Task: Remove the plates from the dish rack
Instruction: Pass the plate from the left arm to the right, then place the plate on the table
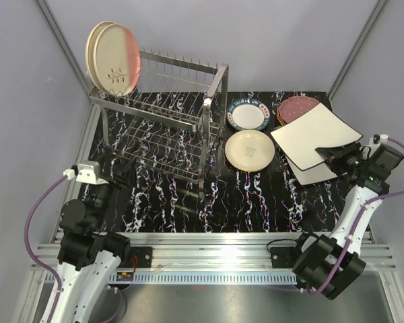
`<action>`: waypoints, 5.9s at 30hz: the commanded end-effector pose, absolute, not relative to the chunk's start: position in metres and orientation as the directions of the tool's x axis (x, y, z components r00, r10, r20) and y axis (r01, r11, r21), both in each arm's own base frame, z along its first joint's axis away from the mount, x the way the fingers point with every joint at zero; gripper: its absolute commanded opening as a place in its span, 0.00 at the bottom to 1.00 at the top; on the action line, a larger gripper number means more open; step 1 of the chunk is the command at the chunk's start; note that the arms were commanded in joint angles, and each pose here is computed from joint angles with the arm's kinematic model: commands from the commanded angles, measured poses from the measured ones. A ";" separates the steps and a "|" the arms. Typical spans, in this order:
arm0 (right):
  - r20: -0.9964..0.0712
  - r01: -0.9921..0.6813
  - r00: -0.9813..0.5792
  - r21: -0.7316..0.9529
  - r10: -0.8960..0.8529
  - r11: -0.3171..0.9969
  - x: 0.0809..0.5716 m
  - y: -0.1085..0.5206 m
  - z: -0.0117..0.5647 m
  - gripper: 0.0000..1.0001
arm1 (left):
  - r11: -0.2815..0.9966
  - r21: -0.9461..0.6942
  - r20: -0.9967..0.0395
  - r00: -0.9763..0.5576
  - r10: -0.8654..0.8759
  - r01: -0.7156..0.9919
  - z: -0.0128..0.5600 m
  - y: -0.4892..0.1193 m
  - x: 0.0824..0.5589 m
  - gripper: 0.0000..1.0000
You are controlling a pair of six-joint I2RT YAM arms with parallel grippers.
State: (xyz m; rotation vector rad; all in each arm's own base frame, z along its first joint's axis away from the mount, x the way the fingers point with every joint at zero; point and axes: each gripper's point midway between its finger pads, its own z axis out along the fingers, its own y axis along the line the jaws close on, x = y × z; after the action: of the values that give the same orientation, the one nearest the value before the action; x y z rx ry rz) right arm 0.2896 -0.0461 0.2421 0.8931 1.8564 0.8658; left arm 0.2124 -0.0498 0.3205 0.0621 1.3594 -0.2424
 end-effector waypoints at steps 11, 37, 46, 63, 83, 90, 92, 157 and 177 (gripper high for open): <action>-0.415 0.226 -0.286 0.847 0.864 0.482 0.317 -0.086 0.233 0.00 | 0.982 -0.090 -0.957 0.259 -0.132 0.167 0.332 -0.040 0.209 0.99; -0.319 0.305 -0.331 0.854 0.888 0.420 0.358 -0.126 0.156 0.00 | 0.986 -0.081 -0.963 0.243 -0.116 0.148 0.325 -0.038 0.213 0.99; -0.312 0.316 -0.330 0.853 0.891 0.416 0.362 -0.131 0.147 0.00 | 0.986 -0.081 -0.962 0.246 -0.115 0.145 0.326 -0.037 0.212 0.99; -0.295 0.341 -0.315 0.852 0.902 0.398 0.366 -0.140 0.138 0.01 | 0.986 -0.079 -0.963 0.243 -0.113 0.144 0.325 -0.037 0.213 0.99; -0.305 0.338 -0.267 0.859 0.914 0.385 0.360 -0.140 0.143 0.02 | 0.986 -0.079 -0.962 0.249 -0.114 0.147 0.326 -0.037 0.212 0.99; -0.282 0.348 -0.271 0.863 0.920 0.367 0.361 -0.140 0.136 0.04 | 0.986 -0.079 -0.962 0.248 -0.114 0.147 0.325 -0.037 0.212 0.99; -0.276 0.350 -0.274 0.864 0.921 0.363 0.361 -0.139 0.134 0.05 | 0.986 -0.079 -0.963 0.246 -0.113 0.147 0.325 -0.037 0.213 0.99; -0.286 0.422 -0.312 0.813 0.906 0.402 0.343 -0.138 0.104 0.69 | 0.987 -0.082 -0.957 0.266 -0.117 0.139 0.329 -0.034 0.208 0.99; -0.318 0.476 -0.397 0.730 0.861 0.490 0.321 -0.133 0.091 0.93 | 0.986 -0.085 -0.951 0.283 -0.124 0.144 0.332 -0.034 0.205 0.99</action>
State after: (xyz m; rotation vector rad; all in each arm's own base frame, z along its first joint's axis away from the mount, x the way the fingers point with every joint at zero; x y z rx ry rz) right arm 0.3152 -0.1205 0.0704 1.2087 2.0571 0.7913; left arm 0.2088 -0.0392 0.3161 0.0347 1.3393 -0.1953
